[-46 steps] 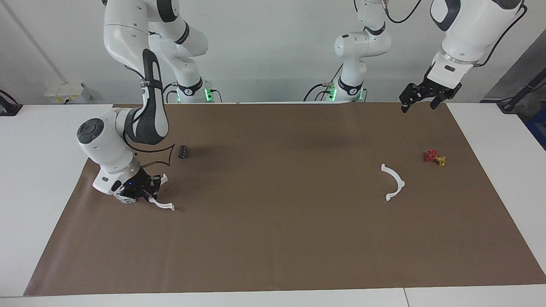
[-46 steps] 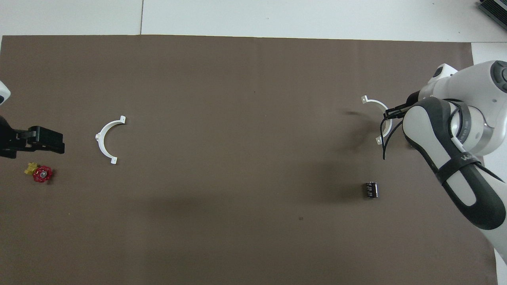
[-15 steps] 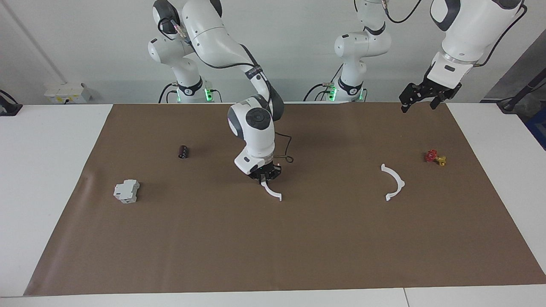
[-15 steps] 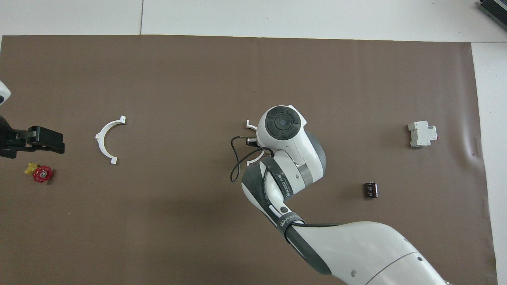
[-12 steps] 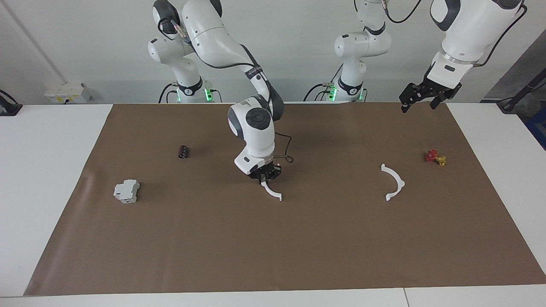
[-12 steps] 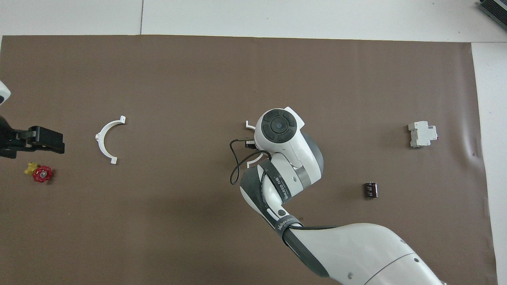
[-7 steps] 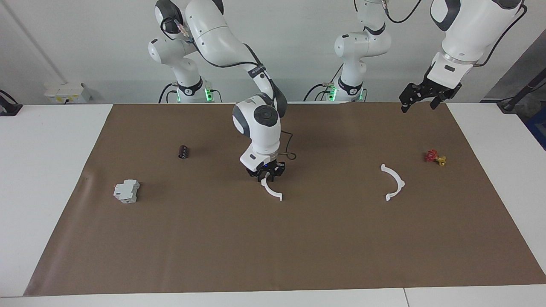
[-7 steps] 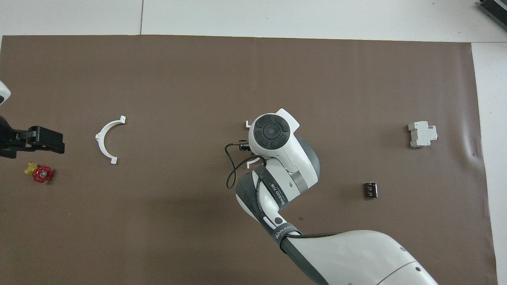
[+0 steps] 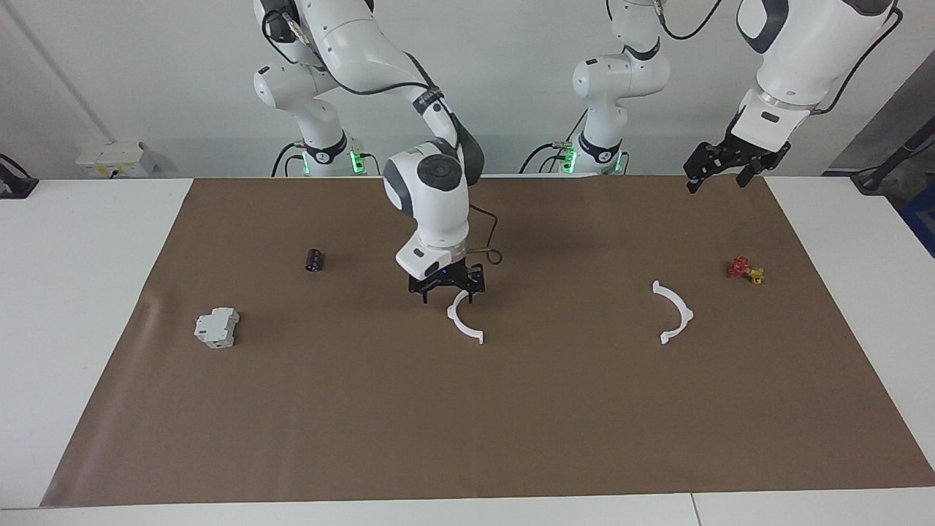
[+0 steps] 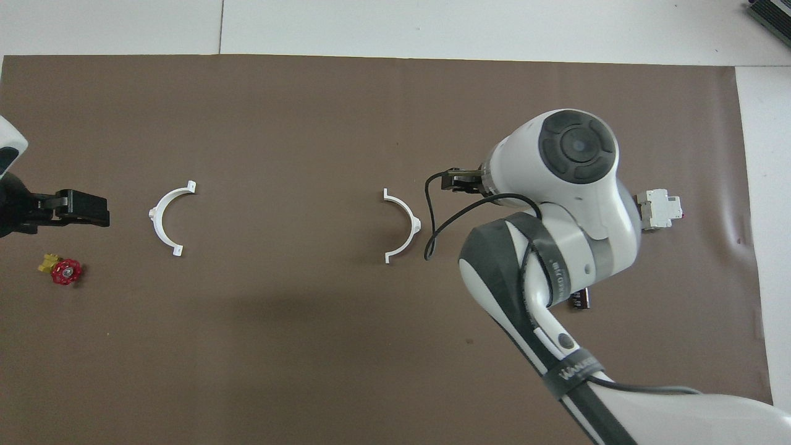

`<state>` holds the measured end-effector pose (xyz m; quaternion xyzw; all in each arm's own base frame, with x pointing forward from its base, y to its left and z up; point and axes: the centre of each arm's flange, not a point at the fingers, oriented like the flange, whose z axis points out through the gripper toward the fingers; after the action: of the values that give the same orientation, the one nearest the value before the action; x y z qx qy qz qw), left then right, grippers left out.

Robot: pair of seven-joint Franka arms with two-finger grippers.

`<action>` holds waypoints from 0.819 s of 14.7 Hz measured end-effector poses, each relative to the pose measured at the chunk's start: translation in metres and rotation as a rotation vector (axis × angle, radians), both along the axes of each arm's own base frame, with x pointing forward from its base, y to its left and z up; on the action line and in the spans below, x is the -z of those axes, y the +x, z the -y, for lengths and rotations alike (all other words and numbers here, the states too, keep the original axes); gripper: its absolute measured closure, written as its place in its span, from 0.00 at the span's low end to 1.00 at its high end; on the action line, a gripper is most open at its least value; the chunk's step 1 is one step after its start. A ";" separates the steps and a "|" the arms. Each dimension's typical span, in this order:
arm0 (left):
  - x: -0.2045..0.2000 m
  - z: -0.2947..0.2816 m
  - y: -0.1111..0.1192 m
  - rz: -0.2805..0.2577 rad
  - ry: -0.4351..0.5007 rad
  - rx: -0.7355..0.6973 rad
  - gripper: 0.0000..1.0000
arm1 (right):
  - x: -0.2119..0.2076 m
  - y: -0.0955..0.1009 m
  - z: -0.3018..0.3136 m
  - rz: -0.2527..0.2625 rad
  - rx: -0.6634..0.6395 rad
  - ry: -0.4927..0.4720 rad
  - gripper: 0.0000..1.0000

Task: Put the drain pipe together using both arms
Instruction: 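Release the clamp half and retract the right gripper while the left gripper reaches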

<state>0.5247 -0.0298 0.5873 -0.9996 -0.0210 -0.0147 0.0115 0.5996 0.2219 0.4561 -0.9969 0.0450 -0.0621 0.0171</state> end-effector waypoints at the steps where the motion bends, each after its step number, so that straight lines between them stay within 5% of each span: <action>1: 0.014 -0.001 -0.001 0.021 0.000 -0.002 0.00 | -0.011 0.002 0.024 -0.006 -0.004 -0.005 0.00; 5: 0.074 -0.013 0.001 0.100 -0.004 -0.026 0.00 | -0.056 -0.006 0.114 -0.064 -0.011 -0.021 0.00; 12: 0.216 -0.027 0.032 0.133 -0.040 -0.143 0.00 | -0.103 -0.041 0.225 -0.162 0.012 -0.017 0.00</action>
<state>0.5570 -0.0026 0.3708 -0.9924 -0.0932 -0.0799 -0.0088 0.5585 -0.0030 0.5589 -0.9985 0.0518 0.0185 0.0047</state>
